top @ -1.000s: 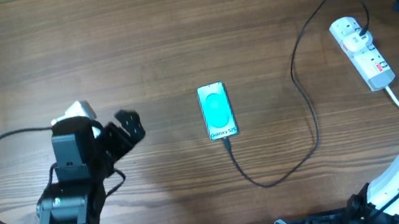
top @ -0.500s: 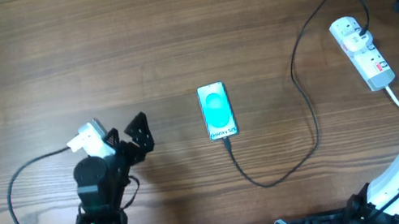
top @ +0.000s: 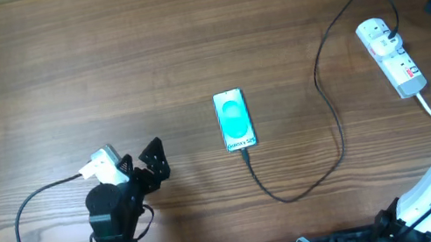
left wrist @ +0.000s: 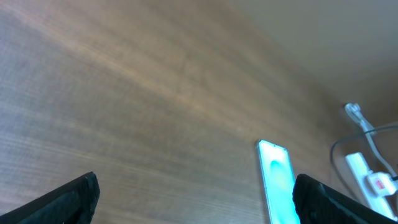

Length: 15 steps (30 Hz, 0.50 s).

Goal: Plug charger to phone and switch on socket

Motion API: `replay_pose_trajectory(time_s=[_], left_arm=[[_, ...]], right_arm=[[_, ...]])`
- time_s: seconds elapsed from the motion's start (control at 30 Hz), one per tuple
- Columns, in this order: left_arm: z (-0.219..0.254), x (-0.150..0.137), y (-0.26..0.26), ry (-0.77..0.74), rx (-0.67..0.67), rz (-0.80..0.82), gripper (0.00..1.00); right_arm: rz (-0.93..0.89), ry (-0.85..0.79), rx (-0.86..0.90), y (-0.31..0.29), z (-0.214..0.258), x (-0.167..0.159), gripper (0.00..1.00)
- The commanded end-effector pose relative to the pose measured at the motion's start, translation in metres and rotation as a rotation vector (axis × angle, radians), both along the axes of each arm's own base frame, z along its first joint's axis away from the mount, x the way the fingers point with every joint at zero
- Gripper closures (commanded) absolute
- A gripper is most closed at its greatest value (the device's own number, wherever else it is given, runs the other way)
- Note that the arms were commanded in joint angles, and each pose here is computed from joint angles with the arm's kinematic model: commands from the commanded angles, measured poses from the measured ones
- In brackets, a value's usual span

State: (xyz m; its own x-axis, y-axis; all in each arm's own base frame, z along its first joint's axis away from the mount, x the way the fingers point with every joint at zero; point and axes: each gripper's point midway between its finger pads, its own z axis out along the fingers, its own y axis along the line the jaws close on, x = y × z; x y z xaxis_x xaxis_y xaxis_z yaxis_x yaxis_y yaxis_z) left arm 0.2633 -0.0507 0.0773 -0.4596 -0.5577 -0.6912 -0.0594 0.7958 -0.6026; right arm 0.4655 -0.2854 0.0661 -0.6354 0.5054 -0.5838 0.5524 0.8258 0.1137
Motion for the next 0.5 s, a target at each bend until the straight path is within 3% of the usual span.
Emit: replay_pose_trajectory(time_s=[0.0, 0.17, 0.47], left_arm=[[-0.018, -0.010, 0.004, 0.075, 0.010, 0.016, 0.00], [-0.029, -0.020, 0.009, 0.131, 0.026, 0.036, 0.00], [-0.007, -0.020, 0.010, 0.035, 0.022, 0.040, 0.00]], right_arm=[[0.002, -0.029, -0.022, 0.001, 0.017, 0.005, 0.00], [0.001, -0.029, -0.022, 0.001, 0.017, 0.005, 0.00], [0.001, -0.029, -0.022, 0.001, 0.017, 0.005, 0.00]])
